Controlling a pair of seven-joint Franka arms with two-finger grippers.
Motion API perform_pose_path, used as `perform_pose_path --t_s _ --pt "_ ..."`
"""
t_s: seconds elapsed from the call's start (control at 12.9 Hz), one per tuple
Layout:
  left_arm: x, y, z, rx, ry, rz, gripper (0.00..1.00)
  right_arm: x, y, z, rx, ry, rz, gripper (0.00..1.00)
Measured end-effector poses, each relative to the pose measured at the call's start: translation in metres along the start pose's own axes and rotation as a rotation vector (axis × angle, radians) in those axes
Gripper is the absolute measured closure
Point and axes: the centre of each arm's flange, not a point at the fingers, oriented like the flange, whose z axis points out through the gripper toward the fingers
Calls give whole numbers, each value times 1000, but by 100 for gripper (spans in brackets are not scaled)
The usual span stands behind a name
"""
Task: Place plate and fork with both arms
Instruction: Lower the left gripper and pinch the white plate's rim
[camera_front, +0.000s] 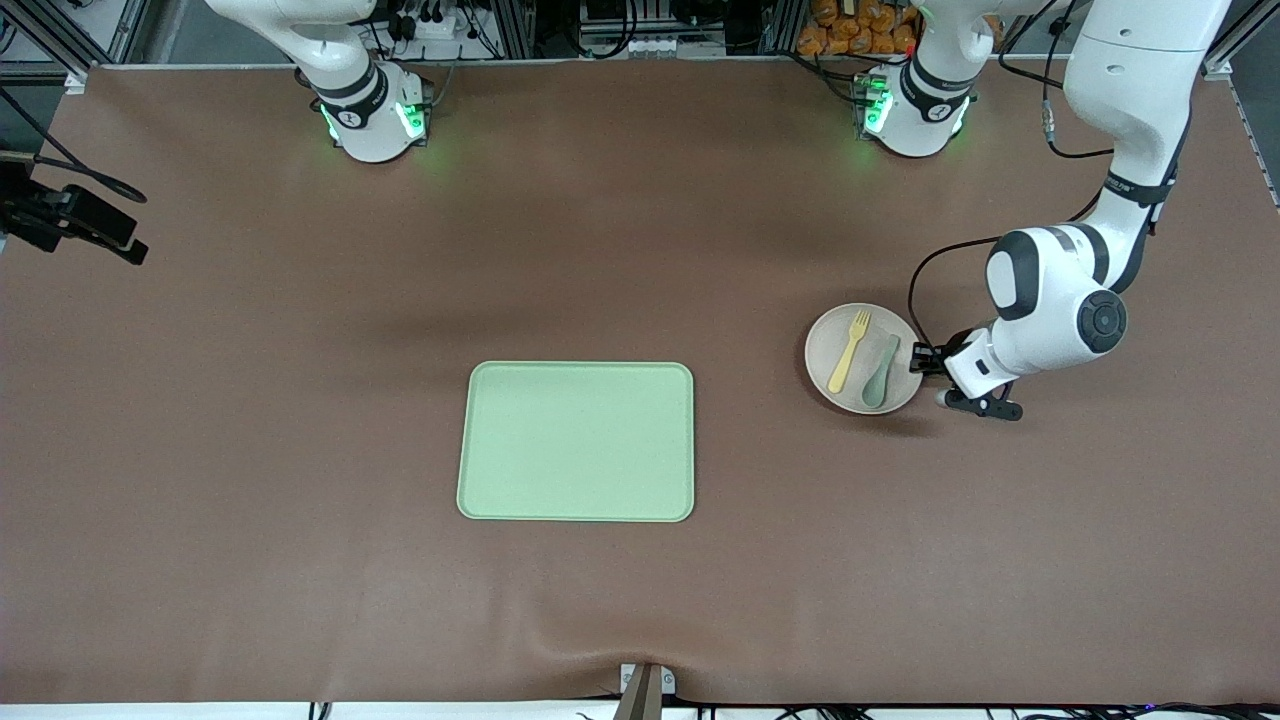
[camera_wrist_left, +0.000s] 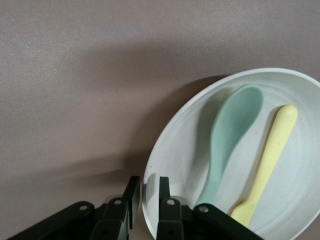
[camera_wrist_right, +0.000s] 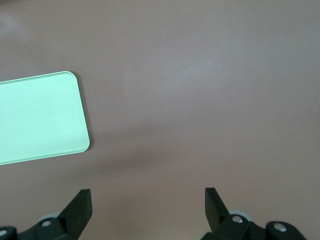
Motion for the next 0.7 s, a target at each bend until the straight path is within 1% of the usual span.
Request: perform_pose_path --t_s 0.23,0.46,0.62,0.7 --pt "1 0 4 -1 -5 1 78 0 0 0 0 0 0 0" --pt "6 1 9 -3 -9 6 81 0 0 0 0 0 0 0" --pt "8 2 9 -2 -7 9 86 0 0 0 0 0 0 0" --pt "8 3 8 -3 -6 15 92 0 0 0 0 0 0 0"
